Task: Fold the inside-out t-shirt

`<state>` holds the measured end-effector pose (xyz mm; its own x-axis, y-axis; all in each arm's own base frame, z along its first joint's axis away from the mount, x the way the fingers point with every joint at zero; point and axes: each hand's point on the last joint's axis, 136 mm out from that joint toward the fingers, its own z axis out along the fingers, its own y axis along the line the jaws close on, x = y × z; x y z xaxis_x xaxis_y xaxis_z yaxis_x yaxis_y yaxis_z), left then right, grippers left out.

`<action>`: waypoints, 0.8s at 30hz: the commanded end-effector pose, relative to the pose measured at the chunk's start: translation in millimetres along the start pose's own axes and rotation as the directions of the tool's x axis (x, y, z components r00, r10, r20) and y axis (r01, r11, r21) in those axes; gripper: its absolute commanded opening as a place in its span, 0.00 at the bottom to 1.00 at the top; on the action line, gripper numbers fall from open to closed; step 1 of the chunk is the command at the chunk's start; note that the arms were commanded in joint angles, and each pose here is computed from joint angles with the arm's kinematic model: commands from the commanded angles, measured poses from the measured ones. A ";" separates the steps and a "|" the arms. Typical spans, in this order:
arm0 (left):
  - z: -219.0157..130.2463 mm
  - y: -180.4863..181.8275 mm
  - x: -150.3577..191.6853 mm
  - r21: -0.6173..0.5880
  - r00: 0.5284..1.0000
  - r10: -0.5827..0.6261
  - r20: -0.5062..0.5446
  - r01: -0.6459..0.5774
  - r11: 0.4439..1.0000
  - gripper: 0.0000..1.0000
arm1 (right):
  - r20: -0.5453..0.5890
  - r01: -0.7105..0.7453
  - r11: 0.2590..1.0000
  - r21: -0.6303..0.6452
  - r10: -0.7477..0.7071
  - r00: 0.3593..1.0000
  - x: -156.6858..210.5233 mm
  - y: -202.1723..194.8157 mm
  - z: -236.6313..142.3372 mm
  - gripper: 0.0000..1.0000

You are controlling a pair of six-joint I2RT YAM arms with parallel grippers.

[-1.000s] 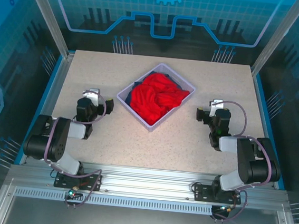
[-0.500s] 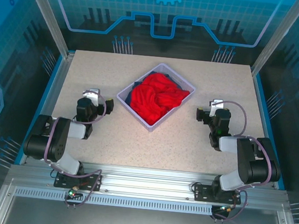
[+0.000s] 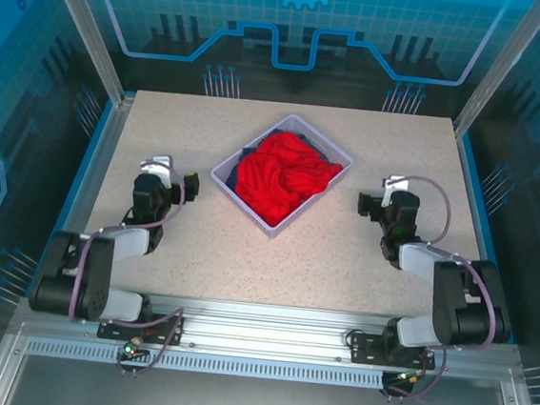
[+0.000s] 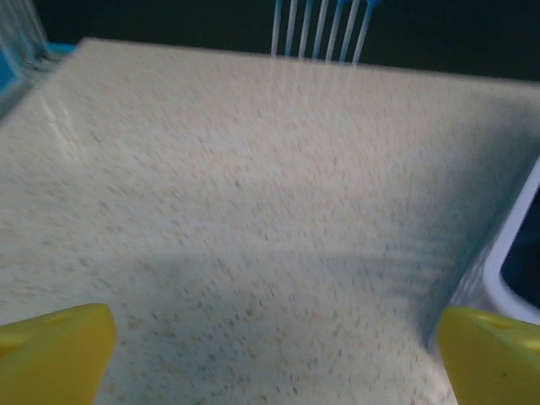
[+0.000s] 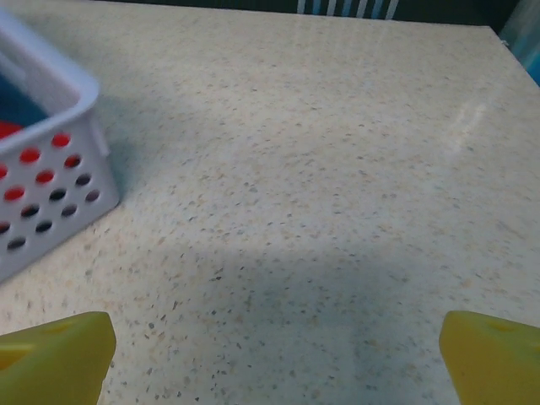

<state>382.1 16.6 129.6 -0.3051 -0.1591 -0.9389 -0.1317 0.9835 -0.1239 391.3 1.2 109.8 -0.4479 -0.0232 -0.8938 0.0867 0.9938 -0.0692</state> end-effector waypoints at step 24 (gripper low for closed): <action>-32.5 -107.6 -4.5 0.155 0.890 -0.158 -0.427 0.244 0.957 0.99 | -0.235 0.149 0.759 -0.634 -0.372 0.898 -21.0 297.7 -49.9 0.97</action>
<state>376.1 -107.7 157.6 -0.6541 -0.3217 -0.6845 0.0104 0.9011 -0.4334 381.4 301.6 160.9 -0.5754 -0.3080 -0.7577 -0.5705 0.8149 0.1020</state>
